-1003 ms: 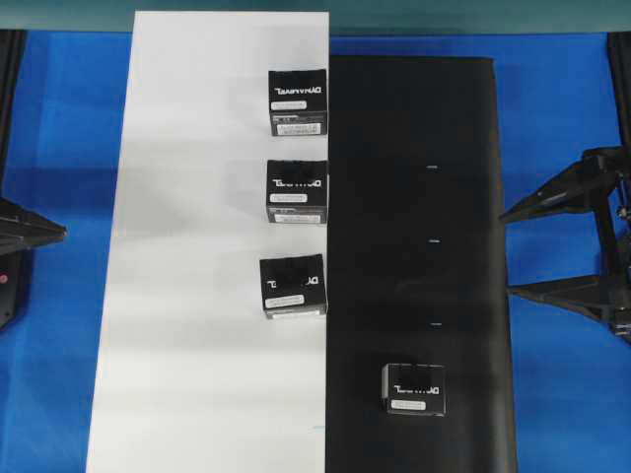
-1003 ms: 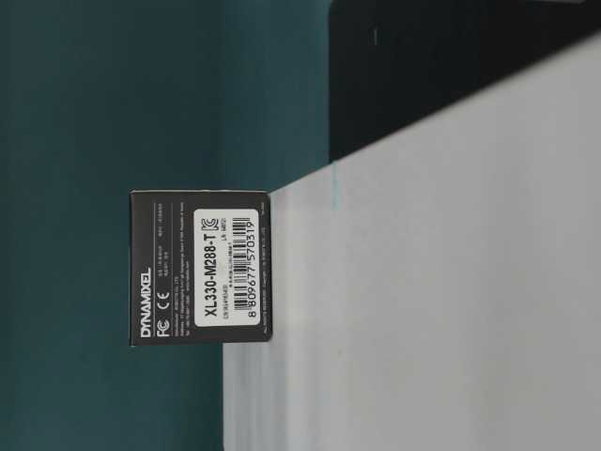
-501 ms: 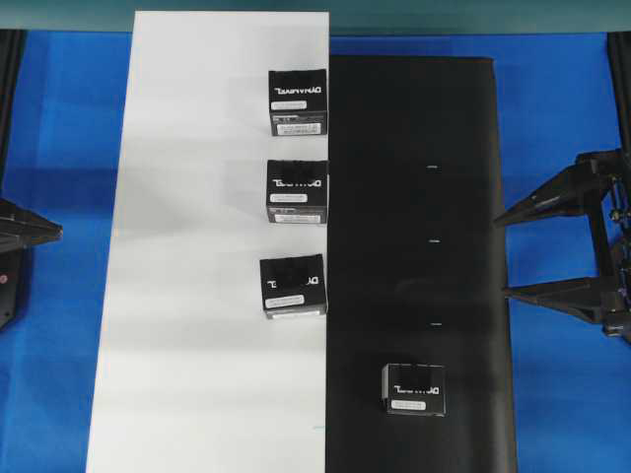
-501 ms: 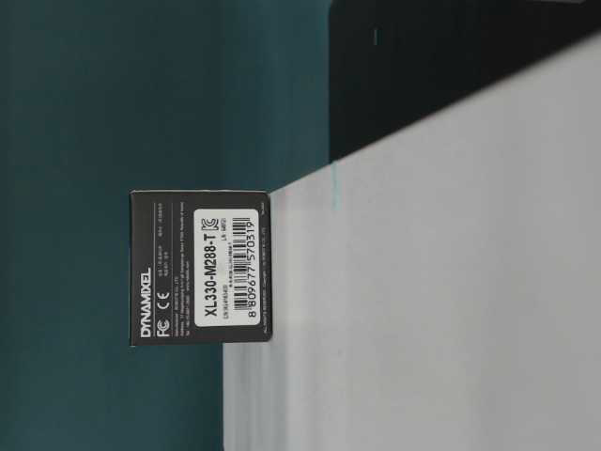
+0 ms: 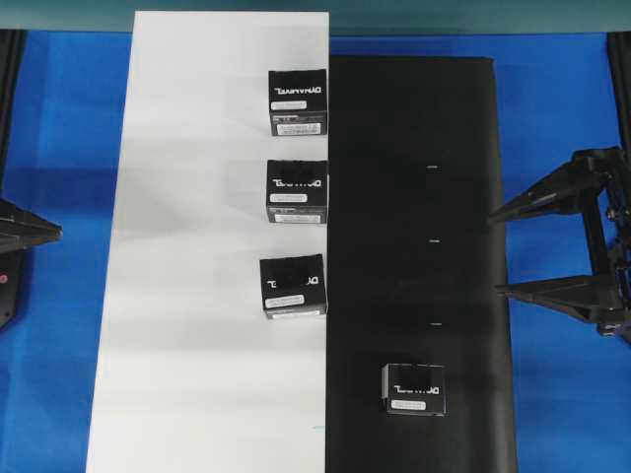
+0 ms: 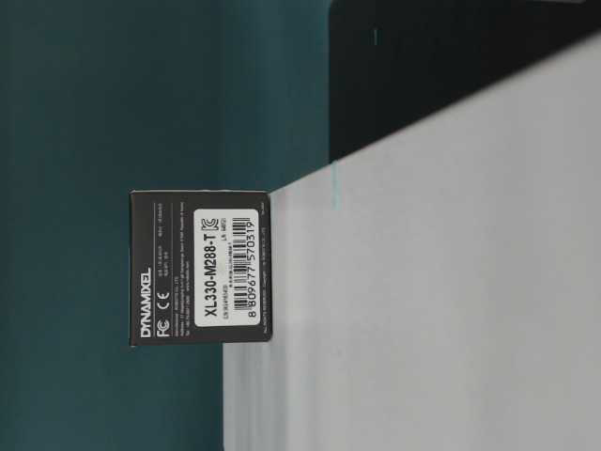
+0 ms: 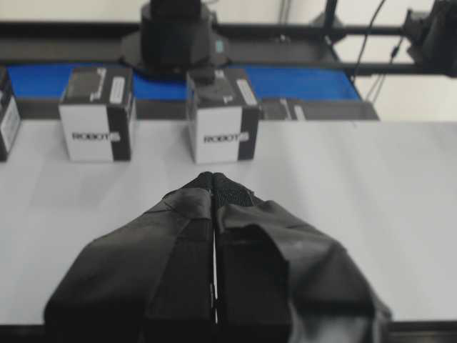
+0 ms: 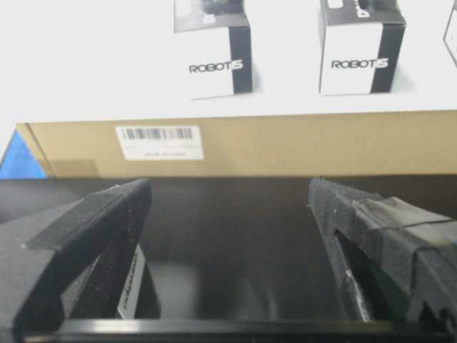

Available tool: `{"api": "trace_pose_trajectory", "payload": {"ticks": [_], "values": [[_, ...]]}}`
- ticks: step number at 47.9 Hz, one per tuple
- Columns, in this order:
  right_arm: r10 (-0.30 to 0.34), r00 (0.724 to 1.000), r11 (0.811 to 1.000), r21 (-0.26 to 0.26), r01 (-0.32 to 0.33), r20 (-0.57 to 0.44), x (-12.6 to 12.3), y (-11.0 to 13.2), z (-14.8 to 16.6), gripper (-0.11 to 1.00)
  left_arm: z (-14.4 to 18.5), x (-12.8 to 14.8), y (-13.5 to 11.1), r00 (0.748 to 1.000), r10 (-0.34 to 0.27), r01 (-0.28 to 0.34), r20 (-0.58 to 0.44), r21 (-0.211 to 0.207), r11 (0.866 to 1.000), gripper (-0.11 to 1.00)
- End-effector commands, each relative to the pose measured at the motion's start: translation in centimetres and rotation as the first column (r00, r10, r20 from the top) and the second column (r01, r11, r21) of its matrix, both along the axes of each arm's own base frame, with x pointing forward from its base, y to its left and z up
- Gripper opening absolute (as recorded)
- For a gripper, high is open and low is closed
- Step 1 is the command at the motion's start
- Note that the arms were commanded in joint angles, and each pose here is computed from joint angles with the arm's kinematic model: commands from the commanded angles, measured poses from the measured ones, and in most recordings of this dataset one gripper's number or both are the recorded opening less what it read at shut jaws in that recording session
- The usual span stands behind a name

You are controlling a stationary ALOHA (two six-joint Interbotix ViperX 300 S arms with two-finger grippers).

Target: Place the box from the black base onto the white base.

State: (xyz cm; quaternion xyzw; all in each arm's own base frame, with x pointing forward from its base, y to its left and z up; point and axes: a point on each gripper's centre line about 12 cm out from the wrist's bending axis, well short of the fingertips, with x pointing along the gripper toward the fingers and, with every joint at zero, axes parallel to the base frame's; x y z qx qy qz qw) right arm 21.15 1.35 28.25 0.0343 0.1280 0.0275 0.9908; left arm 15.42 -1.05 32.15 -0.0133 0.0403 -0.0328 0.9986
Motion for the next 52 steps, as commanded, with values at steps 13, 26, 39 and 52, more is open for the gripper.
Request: {"api": "trace_pose_trajectory", "payload": {"ticks": [13, 26, 39, 52], "values": [[0.004, 1.000, 1.000, 0.000, -0.004, -0.005, 0.12, 0.10, -0.13, 0.99, 0.64, 0.04, -0.04, 1.000, -0.003, 0.003, 0.006, 0.000, 1.000, -0.05], [0.006, 1.000, 1.000, 0.004, -0.006, 0.001, 0.14, 0.17, -0.06, 0.99, 0.53, 0.10, -0.10, 1.000, -0.006, 0.006, 0.002, 0.000, 1.000, -0.05], [0.006, 1.000, 1.000, 0.011, -0.006, 0.005, 0.15, 0.20, 0.04, 0.99, 0.36, 0.10, -0.14, 1.000, -0.009, 0.009, -0.009, 0.002, 1.000, -0.05], [0.012, 1.000, 1.000, 0.010, -0.012, 0.019, 0.19, 0.33, 0.24, 0.99, 0.14, 0.17, -0.20, 1.000, -0.012, 0.012, -0.015, 0.001, 1.000, -0.05]]}}
